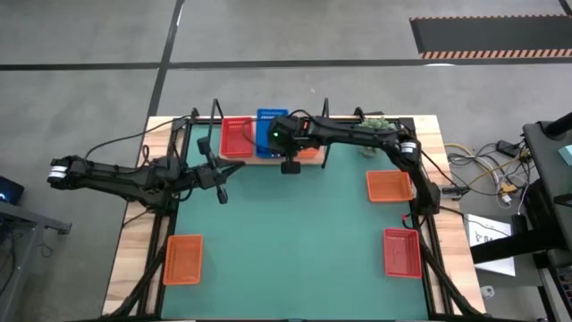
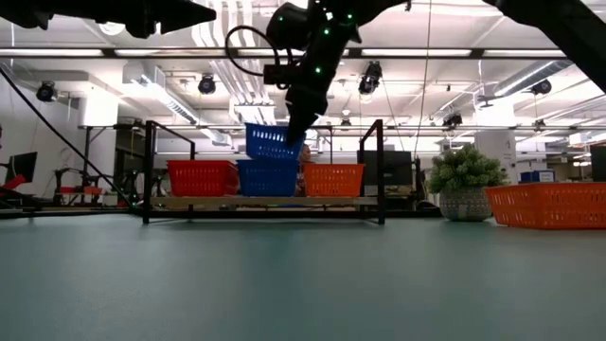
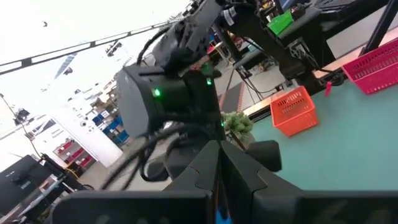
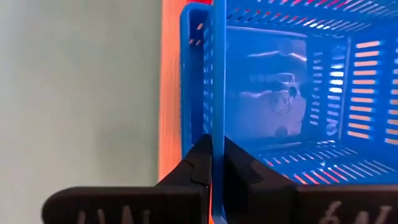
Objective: Stack baskets on shelf by color
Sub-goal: Stack the blue bin on top of the blue bin on the shelf, then stack the bottom orange bin on top of the orange bin on the shelf
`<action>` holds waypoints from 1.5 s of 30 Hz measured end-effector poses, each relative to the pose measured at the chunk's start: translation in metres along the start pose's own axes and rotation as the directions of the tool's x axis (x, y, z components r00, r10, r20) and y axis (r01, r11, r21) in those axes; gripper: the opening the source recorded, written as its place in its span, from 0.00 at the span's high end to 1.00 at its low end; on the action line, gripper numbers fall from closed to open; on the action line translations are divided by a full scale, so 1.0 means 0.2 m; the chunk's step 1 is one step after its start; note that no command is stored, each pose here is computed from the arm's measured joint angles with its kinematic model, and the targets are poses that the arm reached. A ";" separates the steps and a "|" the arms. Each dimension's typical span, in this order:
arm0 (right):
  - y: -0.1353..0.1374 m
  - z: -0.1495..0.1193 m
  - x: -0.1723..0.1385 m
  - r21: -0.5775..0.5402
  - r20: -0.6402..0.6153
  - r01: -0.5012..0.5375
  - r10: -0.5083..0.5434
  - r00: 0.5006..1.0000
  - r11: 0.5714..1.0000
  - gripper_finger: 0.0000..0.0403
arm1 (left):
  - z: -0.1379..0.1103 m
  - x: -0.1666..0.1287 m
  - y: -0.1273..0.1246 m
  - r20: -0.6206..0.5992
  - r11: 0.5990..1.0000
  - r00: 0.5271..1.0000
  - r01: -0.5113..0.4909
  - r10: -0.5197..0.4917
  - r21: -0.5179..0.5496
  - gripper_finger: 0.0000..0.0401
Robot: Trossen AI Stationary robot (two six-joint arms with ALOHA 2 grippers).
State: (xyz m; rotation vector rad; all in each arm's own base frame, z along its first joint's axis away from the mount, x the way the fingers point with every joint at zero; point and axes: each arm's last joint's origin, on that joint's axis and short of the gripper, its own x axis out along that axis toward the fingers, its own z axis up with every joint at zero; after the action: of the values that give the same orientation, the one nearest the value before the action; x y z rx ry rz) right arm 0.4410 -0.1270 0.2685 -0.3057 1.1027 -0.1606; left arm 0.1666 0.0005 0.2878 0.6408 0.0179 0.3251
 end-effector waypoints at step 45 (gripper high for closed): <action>0.58 -0.05 -0.20 -0.035 0.444 -0.149 0.149 0.884 0.988 0.94 | -0.01 0.03 -0.02 -0.005 1.000 1.000 0.004 -0.004 -0.021 1.00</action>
State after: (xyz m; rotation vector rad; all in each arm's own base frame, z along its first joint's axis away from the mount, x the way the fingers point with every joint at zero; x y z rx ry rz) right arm 0.4109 -0.0078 0.2604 -0.2396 0.6645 0.0482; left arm 0.1723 0.0001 0.2853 0.6186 0.0203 0.3223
